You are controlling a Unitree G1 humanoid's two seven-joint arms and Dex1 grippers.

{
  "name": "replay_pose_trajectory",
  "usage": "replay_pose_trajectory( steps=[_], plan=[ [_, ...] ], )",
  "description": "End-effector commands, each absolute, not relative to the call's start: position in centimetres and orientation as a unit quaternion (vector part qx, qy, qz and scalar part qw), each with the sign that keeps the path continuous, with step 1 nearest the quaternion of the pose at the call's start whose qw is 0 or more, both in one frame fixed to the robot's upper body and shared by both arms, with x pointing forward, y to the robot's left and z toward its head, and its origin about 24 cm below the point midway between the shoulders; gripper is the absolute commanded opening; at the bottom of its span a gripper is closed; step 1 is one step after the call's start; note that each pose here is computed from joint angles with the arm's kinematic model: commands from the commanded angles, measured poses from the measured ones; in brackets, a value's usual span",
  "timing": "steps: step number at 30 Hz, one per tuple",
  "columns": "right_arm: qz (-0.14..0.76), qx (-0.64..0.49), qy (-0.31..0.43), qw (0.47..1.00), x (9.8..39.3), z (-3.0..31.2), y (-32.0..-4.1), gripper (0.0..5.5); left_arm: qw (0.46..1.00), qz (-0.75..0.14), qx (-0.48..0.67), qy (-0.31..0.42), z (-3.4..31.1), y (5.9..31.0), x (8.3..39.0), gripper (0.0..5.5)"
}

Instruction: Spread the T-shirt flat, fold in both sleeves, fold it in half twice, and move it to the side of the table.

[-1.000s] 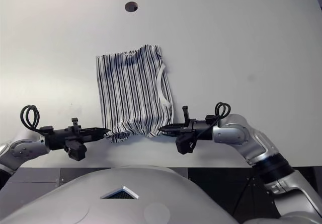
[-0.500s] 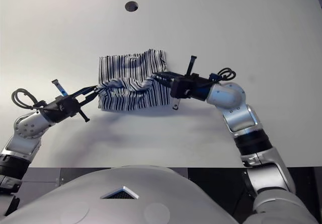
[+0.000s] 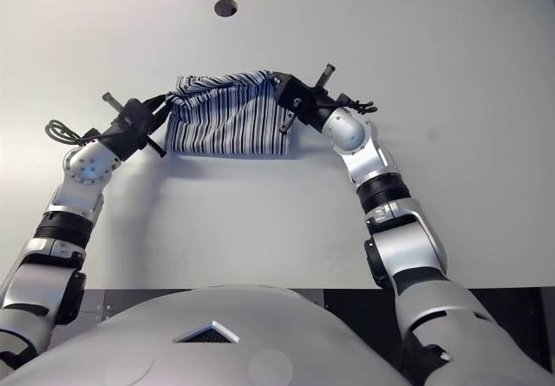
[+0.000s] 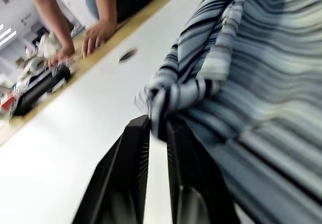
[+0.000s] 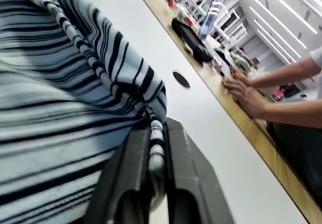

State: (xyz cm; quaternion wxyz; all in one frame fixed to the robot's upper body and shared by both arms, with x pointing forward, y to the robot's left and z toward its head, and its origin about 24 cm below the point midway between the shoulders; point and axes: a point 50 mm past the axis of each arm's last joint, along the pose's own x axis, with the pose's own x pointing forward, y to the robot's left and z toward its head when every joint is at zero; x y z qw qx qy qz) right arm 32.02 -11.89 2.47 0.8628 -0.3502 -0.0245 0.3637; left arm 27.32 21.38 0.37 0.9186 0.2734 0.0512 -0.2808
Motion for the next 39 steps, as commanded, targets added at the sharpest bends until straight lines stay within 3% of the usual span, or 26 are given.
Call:
replay_pose_trajectory(
  steps=[1,7,13,20,23,25,30,35,37,39],
  plan=[
    [0.348,-0.366,-0.027,0.863,32.7,2.4,-11.6,1.25,0.925,-0.262,0.266,0.063,-0.3,21.1,27.9,1.38],
    [0.318,-0.356,-0.051,0.877,33.4,3.2,-11.5,2.29,0.950,-0.232,0.210,0.015,1.7,19.9,30.1,2.27],
    [0.195,-0.347,-0.056,0.916,35.6,5.5,-14.1,3.16,0.982,-0.111,0.150,0.036,1.4,22.0,31.2,3.14],
    [0.317,-0.329,-0.139,0.878,33.2,6.7,-9.3,3.16,0.990,-0.010,0.097,0.105,-1.8,24.0,29.4,4.05],
    [0.426,-0.315,-0.078,0.844,31.7,3.8,-5.5,3.16,0.993,0.029,0.063,0.095,-2.2,24.4,28.8,4.50],
    [0.432,-0.314,-0.023,0.845,32.0,2.2,-5.0,3.16,0.996,0.040,0.032,0.077,-2.3,24.0,28.5,4.70],
    [0.342,-0.258,0.128,0.895,33.5,-0.3,-7.1,3.16,0.997,0.060,-0.032,0.027,-1.7,23.7,27.5,4.70],
    [0.189,-0.184,0.211,0.941,34.3,-1.2,-11.1,3.16,0.996,0.073,-0.052,-0.014,-0.1,23.3,26.9,4.70],
    [0.059,-0.132,0.238,0.960,34.7,-1.0,-15.5,3.16,0.993,0.092,-0.075,-0.025,0.5,23.4,26.6,4.70],
    [-0.123,-0.058,0.261,0.956,34.1,-0.8,-22.0,3.16,0.990,0.112,-0.083,-0.029,0.6,23.4,26.5,4.70]
  ],
)
